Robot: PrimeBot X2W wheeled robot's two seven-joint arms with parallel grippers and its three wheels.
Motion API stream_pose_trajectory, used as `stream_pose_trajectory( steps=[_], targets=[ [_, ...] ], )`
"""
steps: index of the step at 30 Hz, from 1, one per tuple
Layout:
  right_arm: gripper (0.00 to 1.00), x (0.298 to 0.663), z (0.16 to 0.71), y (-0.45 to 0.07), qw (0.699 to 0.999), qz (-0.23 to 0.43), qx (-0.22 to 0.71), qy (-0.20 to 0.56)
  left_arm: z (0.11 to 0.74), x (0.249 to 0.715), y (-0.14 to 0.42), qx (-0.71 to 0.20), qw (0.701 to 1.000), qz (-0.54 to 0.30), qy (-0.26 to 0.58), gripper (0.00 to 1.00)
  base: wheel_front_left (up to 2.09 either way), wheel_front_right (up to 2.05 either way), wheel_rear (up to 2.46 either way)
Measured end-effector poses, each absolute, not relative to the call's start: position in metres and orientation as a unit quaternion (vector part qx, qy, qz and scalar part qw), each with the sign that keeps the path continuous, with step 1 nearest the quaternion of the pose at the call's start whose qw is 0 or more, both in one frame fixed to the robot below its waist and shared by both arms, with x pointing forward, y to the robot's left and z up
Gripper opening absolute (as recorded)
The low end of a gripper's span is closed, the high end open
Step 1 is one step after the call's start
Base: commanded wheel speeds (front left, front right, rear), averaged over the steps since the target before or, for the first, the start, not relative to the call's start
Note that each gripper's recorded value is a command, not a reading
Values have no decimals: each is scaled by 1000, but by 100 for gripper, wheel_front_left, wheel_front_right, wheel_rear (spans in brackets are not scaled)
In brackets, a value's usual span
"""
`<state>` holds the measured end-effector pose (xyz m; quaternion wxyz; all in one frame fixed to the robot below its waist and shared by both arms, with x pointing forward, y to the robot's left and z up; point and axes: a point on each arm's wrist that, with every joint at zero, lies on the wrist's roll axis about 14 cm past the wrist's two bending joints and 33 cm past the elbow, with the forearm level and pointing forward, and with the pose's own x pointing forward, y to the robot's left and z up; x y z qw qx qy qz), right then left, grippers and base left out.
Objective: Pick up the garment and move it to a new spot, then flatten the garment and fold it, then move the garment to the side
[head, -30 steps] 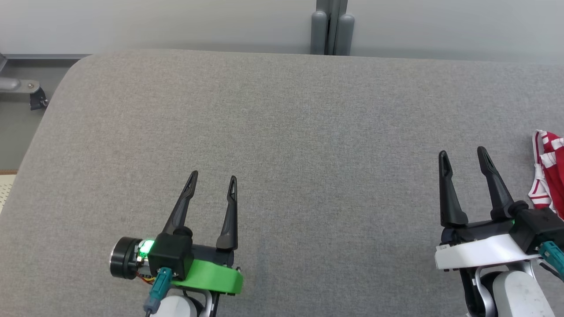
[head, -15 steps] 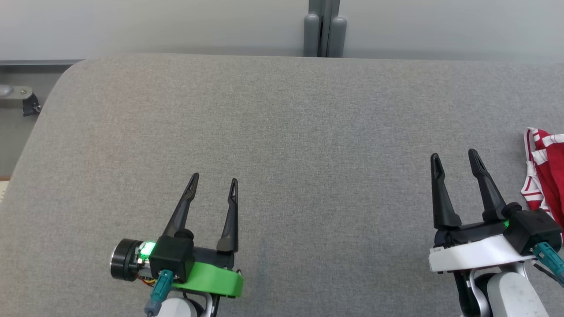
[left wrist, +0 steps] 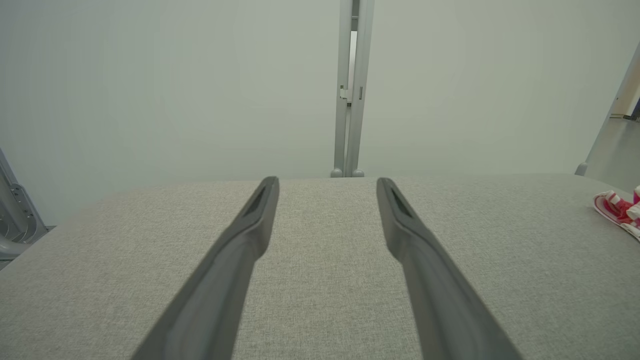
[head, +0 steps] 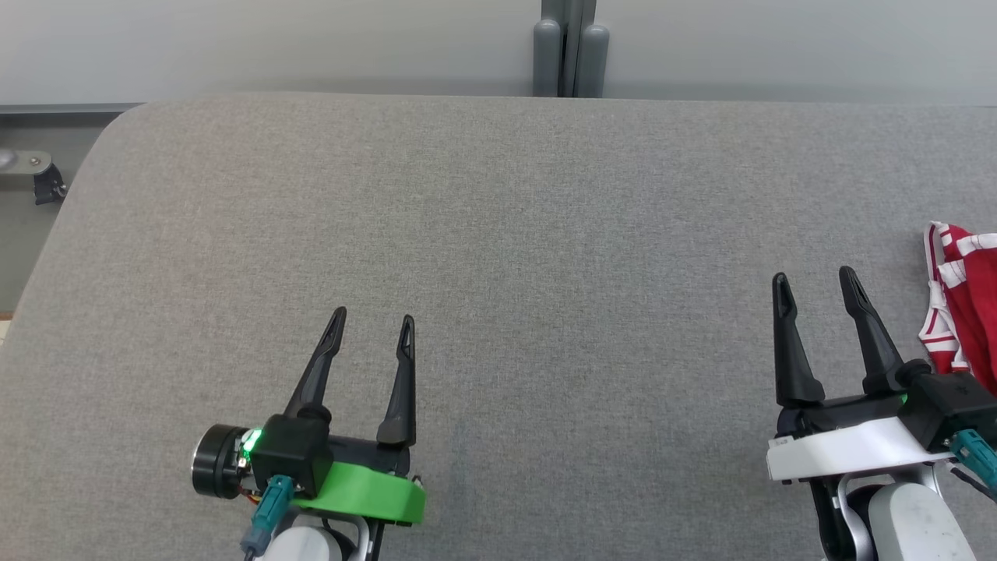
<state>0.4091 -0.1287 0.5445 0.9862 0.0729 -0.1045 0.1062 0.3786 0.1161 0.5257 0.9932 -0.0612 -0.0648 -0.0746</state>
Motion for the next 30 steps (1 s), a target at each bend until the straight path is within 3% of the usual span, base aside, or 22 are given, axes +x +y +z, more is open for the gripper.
stream_pose_trajectory(
  steps=[30],
  targets=[
    [100, 402, 543, -129, 987, 107, 65, -100, 495, 372, 126, -73, 995, -62, -16, 100, 0, 0, 0]
  ],
)
